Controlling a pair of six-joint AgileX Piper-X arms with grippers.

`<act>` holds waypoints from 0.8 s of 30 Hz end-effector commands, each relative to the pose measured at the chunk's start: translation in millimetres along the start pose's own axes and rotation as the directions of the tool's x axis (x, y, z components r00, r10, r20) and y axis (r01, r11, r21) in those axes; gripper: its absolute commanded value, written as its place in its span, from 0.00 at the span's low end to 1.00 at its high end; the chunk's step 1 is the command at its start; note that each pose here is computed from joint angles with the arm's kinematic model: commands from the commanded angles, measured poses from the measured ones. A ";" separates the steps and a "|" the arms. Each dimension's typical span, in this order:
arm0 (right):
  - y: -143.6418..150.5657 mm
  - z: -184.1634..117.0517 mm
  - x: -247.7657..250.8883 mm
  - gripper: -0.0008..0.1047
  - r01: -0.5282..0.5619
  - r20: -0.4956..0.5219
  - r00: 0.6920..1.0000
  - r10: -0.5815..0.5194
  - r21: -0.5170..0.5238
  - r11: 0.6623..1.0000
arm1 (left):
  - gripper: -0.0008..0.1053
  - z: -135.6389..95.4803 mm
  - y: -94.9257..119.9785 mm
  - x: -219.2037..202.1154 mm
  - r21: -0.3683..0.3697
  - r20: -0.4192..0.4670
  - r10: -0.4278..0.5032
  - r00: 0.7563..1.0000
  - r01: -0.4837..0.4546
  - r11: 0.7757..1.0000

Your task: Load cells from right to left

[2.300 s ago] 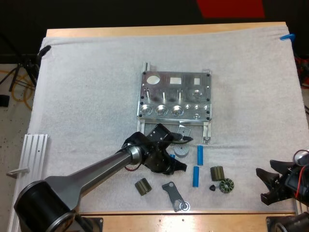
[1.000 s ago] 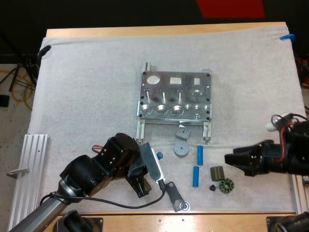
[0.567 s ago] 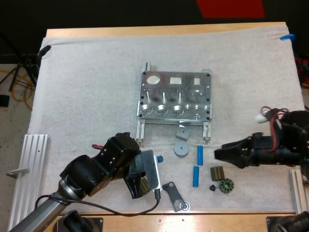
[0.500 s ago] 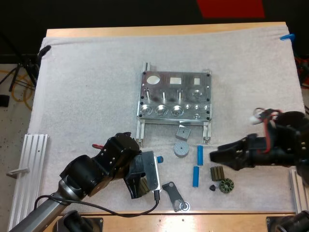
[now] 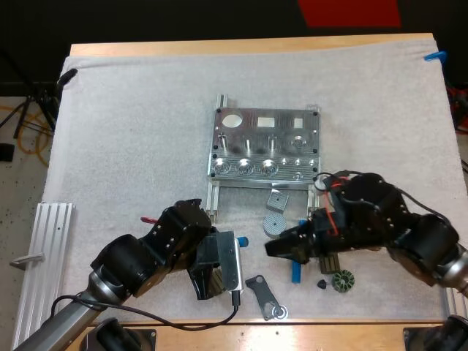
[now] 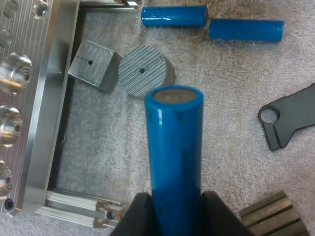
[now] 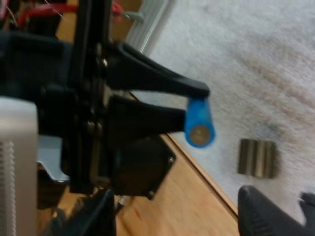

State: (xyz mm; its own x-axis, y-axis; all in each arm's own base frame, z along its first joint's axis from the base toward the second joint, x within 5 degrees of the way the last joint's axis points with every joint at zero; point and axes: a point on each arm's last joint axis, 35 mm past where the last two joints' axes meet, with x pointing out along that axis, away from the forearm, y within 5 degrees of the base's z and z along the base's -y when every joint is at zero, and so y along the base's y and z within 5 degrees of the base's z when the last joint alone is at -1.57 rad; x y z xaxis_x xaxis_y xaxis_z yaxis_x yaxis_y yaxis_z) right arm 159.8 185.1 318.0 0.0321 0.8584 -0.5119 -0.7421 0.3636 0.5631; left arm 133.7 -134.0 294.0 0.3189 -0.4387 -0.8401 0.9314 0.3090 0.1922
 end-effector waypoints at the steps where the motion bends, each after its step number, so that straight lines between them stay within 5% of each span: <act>1: 1.7 6.4 0.6 0.52 -0.009 0.030 0.999 0.009 -0.003 1.000 | 0.14 1.4 0.3 -1.6 0.004 0.012 0.015 1.000 -0.015 1.000; 24: -8.6 11.2 15.8 0.52 -0.010 0.032 0.999 0.009 0.030 0.999 | 0.14 7.2 3.1 -1.9 0.009 0.068 0.036 0.997 -0.037 0.999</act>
State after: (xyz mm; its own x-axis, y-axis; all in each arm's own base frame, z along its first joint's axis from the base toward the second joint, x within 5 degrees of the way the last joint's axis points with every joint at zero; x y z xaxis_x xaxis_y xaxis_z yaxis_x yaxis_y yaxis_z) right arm 173.9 198.6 307.4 0.0420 0.8654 -0.4994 -0.7096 0.3777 0.5949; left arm 137.5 -137.8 297.7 0.3528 -0.4740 -0.8067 0.9232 0.3167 0.2176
